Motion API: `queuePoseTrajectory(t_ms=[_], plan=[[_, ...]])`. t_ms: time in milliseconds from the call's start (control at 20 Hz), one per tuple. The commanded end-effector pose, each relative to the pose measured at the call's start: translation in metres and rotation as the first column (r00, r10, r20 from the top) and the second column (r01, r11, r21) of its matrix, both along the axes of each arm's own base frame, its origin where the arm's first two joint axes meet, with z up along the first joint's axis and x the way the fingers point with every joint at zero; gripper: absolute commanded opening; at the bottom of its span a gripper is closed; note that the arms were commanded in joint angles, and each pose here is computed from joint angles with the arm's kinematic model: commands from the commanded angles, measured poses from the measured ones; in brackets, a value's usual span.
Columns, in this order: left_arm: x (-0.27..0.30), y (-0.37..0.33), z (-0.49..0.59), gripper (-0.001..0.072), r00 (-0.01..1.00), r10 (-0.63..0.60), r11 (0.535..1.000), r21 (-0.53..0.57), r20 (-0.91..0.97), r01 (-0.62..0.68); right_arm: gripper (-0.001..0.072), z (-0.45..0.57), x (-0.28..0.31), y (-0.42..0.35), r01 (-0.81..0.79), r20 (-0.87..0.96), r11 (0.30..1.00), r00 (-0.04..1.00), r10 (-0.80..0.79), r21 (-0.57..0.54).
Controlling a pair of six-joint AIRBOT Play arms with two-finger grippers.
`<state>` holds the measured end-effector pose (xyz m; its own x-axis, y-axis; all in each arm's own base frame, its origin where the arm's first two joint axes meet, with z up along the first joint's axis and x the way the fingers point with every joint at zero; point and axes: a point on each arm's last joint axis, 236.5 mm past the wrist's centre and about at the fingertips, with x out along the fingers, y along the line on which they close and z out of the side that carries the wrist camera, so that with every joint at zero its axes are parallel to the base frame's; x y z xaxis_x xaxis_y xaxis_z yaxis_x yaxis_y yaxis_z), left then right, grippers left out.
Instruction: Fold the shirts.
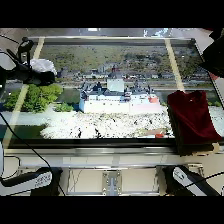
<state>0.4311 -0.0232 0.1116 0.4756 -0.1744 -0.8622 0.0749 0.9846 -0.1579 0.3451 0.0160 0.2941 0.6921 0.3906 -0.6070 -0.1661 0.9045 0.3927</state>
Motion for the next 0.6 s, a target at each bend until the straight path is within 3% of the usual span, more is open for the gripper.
queuePoseTrajectory(t_ms=[0, 550], plan=[[0.0002, 0.0002, 0.0000, 0.0013, 1.000, 0.000, 1.000, 0.000, 0.000, 0.000, 0.0011, -0.0024, -0.0012, -0.0009, 0.000, -0.011, 1.000, 1.000, 0.000, -0.005], [0.0002, 0.0002, 0.0000, 0.0013, 1.000, 0.000, 1.000, 0.000, 0.000, 0.000, 0.0011, -0.0084, -0.0091, 0.0025, -0.022, -0.048, 1.000, 0.999, 0.022, -0.007]])
